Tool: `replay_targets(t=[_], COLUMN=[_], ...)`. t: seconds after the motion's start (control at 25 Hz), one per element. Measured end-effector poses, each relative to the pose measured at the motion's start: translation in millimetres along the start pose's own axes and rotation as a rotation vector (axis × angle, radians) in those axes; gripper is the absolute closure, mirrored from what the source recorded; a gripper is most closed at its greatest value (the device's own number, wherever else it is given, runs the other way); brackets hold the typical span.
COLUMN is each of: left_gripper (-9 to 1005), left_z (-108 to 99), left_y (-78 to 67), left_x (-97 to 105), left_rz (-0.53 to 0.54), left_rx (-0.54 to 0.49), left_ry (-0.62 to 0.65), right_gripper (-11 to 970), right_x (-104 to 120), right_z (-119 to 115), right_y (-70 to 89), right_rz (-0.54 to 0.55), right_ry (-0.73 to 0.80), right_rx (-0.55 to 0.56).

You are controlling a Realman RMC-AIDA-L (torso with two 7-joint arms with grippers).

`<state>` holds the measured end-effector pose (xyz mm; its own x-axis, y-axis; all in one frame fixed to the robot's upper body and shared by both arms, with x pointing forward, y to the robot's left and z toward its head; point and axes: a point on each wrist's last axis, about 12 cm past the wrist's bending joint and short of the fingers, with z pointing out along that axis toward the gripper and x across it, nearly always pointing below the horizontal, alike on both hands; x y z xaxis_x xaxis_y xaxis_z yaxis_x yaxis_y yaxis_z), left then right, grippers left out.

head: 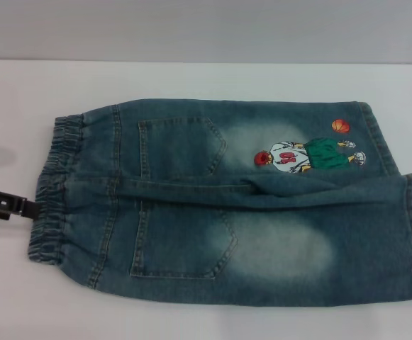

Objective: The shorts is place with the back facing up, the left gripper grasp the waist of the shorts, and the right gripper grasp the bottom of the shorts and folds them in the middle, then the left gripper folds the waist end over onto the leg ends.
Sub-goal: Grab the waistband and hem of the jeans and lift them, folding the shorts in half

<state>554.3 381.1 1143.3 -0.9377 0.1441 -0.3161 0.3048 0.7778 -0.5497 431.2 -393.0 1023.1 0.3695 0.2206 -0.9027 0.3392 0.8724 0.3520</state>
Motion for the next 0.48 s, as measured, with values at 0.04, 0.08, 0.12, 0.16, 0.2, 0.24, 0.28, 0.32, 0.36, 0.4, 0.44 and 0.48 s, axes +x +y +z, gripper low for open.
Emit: replay_targets(t=[0.04,0.08,0.12,0.16,0.2,0.24,0.28,0.32,0.36,0.4,0.44,0.48], left_gripper=[167,167,167,167,167,167,167,167,167,167,167,167], left_z=[-0.6,-1.1,-1.2,-1.1,-0.6,0.1,1.4,2.8,4.3,6.2,7.7,9.5], left_y=[0.9,1.6,2.3,2.6,2.9,3.1,3.0,2.9,2.8,2.7,2.6,2.4], left_x=[0.2,0.4,0.8,1.3,1.8,2.3,2.7,3.2,3.6,3.8,3.9,4.1], left_rz=[-0.011,-0.020,-0.029,-0.033,-0.040,-0.044,-0.048,-0.052,-0.054,-0.055,-0.057,-0.061], left_rx=[-0.011,-0.020,-0.030,-0.034,-0.039,-0.042,-0.043,-0.044,-0.044,-0.044,-0.044,-0.044], left_ry=[0.010,0.018,0.031,0.038,0.047,0.054,0.059,0.062,0.065,0.065,0.064,0.063], right_gripper=[392,392,392,392,392,392,392,392,392,392,392,392], right_x=[-0.3,-0.4,-0.4,-0.4,-0.4,-0.5,-0.7,-0.9,-1.0,-1.0,-0.8,-0.7], right_z=[0.7,1.0,1.2,1.4,1.5,1.7,1.8,1.8,1.8,1.5,1.3,1.2], right_y=[0.2,0.4,0.6,0.8,0.9,0.7,0.5,0.2,-0.1,-0.4,-0.8,-1.2], right_rz=[0.000,0.000,0.000,0.000,0.000,0.000,0.000,0.000,0.000,-0.001,-0.001,-0.002], right_ry=[-0.002,-0.004,-0.004,-0.005,-0.005,-0.006,-0.007,-0.008,-0.008,-0.008,-0.006,-0.004], right_rx=[-0.001,-0.002,-0.003,-0.003,-0.003,-0.003,-0.001,0.000,0.001,0.003,0.005,0.008])
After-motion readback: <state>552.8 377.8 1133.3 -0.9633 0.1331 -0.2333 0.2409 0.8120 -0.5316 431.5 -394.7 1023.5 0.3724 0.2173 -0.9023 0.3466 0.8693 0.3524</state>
